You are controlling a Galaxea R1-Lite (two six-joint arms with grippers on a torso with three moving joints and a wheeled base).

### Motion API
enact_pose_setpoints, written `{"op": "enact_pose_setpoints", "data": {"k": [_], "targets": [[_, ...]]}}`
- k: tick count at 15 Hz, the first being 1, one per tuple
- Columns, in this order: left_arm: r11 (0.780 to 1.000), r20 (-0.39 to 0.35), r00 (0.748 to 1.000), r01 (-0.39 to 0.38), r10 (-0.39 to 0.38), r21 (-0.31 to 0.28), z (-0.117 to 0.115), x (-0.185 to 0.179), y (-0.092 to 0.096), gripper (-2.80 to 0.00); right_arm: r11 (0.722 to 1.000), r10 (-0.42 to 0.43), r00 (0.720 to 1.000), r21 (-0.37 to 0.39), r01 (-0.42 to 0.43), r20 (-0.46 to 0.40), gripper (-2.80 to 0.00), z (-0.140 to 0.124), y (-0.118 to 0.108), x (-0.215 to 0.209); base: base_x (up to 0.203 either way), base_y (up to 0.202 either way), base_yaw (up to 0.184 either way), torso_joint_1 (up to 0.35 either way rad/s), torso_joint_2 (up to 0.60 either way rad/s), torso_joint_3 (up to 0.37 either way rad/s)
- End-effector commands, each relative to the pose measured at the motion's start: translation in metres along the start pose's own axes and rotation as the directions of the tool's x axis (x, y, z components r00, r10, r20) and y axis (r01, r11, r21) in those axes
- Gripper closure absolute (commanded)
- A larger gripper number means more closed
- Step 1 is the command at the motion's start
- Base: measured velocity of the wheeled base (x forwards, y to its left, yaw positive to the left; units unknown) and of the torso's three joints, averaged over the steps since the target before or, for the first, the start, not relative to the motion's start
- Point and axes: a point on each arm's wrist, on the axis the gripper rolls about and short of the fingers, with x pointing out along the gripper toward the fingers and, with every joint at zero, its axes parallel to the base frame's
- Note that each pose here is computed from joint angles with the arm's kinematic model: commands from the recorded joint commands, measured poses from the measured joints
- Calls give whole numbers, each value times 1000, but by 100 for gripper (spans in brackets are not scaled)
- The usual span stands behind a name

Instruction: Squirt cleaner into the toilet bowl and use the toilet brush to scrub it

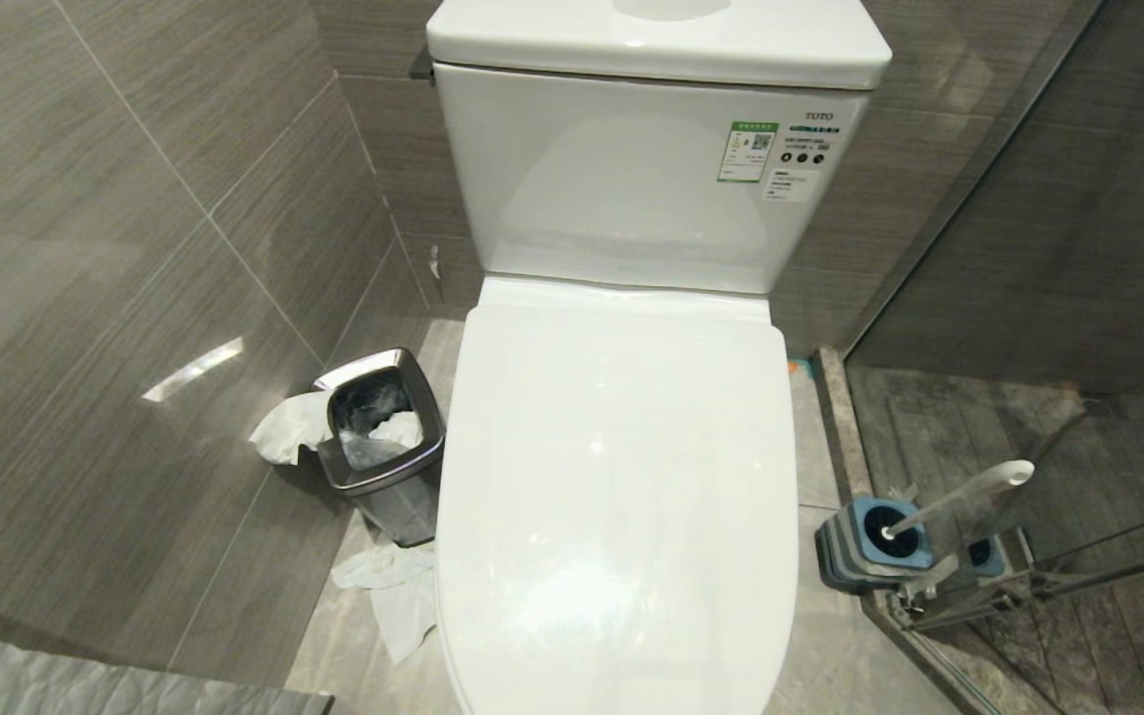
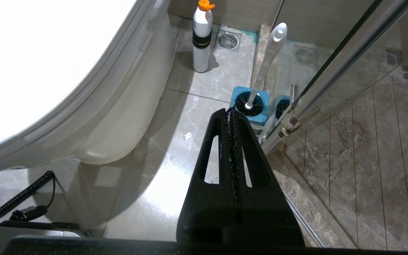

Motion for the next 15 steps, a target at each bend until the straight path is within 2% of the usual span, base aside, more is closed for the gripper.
{"op": "enact_pose_setpoints", "data": {"k": [1,3,5,8,10,15], "targets": [[1000,-142,990,7,-9,-12,-18,-1,-2,0,1000,1,1000,0,-1,0,0,0,0,0,0,0,0,0,0,0],[1000,-248,969,6,-10,-17,-28,-3,-2,0,1000,1,1000,-1,-1,0,0,0,0,0,0,0,0,0,0,0],[1000,-323,946,2,-7,-18,-36,-5,-3,0,1000,1,1000,-1,-1,1,0,0,0,0,0,0,0,0,0,0],[1000,-436,900,-17,11,-9,-47,-10,-4,0,1000,1,1000,0,-1,1,0,0,0,0,0,0,0,0,0,0],[1000,-460,888,-17,7,-17,-50,-11,-4,0,1000,1,1000,-1,-1,1,0,0,0,0,0,0,0,0,0,0],[1000,-453,892,-4,-10,-31,-49,-11,-4,0,1000,1,1000,-1,-1,0,0,0,0,0,0,0,0,0,0,0]]}}
